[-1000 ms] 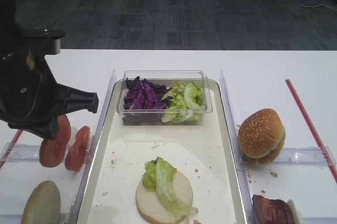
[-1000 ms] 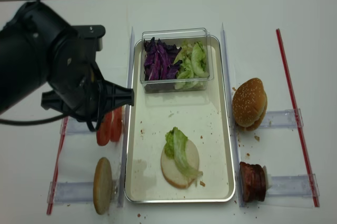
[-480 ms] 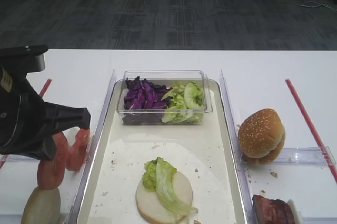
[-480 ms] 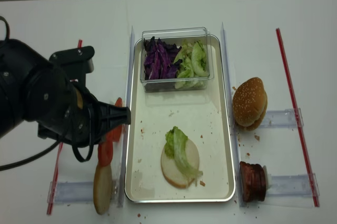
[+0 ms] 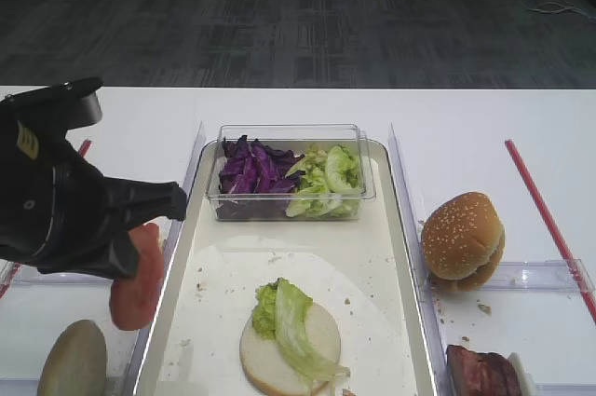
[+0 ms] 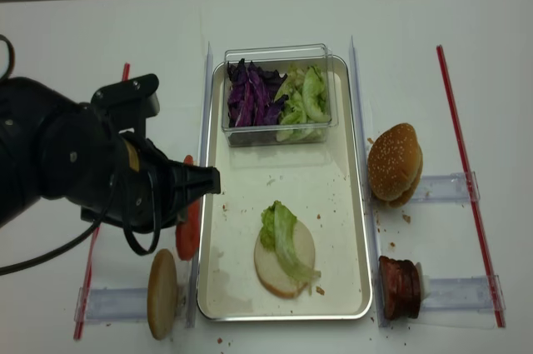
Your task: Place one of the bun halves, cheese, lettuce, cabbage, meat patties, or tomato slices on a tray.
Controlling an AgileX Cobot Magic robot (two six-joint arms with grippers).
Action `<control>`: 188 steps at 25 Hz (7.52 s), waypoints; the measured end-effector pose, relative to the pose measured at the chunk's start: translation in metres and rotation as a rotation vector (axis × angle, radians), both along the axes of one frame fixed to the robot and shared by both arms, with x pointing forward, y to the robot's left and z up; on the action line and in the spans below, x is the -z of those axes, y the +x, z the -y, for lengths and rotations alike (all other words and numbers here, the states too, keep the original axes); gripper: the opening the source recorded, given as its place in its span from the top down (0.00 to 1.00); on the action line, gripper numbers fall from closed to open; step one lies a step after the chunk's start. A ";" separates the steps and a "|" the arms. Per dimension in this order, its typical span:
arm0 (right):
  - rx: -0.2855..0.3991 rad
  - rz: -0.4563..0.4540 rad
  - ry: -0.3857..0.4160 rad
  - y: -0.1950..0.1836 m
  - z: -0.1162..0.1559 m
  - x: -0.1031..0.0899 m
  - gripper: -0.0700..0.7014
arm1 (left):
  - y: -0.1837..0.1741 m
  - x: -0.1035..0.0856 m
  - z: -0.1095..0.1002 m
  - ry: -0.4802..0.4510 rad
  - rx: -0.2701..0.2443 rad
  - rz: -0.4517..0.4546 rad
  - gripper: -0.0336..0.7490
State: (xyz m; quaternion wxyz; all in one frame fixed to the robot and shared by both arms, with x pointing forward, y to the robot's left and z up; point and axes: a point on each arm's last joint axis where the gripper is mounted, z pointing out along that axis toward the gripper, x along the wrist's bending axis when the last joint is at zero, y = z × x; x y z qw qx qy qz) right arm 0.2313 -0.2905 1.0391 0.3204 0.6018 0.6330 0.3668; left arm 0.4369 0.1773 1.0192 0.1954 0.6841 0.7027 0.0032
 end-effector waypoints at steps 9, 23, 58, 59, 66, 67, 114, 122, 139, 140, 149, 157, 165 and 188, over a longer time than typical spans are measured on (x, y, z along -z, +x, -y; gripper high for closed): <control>0.000 0.000 0.000 0.000 0.000 0.000 0.30 | -0.003 0.003 0.021 -0.229 0.106 0.018 0.97; 0.000 0.000 0.000 0.000 0.000 0.000 0.30 | 0.017 0.044 0.066 -0.615 0.227 0.013 0.97; 0.000 0.000 0.000 0.000 0.000 0.000 0.30 | 0.013 0.122 0.067 -0.602 0.187 -0.126 0.97; 0.000 0.000 0.000 0.000 0.000 0.000 0.30 | 0.013 0.122 0.067 -0.602 0.187 -0.126 0.97; 0.000 0.000 0.000 0.000 0.000 0.000 0.30 | 0.013 0.122 0.068 -0.607 0.190 -0.129 0.73; 0.000 0.000 0.000 0.000 0.000 0.000 0.30 | 0.013 0.122 0.068 -0.608 0.191 -0.130 0.68; 0.000 0.000 0.000 0.000 0.000 0.000 0.30 | 0.047 -0.001 0.041 -0.276 0.430 -0.055 0.43; 0.000 0.000 0.000 0.000 0.000 0.000 0.30 | 0.053 -0.028 0.032 -0.118 0.451 -0.122 0.47; 0.000 0.000 0.000 0.000 0.000 0.000 0.30 | 0.063 -0.049 0.015 0.087 0.318 -0.132 0.47; 0.000 0.000 0.000 0.000 0.000 0.000 0.30 | 0.064 -0.049 0.014 0.090 0.319 -0.131 0.47; 0.000 0.000 0.000 0.000 0.000 0.000 0.30 | 0.068 -0.048 0.004 0.197 0.315 -0.105 0.47; 0.000 0.000 0.000 0.000 0.000 0.000 0.30 | 0.084 -0.048 -0.038 0.228 0.199 -0.107 0.47; 0.000 0.000 0.000 0.000 0.000 0.000 0.30 | 0.094 -0.048 -0.082 0.302 0.116 -0.106 0.42; 0.000 0.000 0.000 0.000 0.000 0.000 0.30 | 0.025 -0.048 -0.104 0.312 0.112 -0.101 0.34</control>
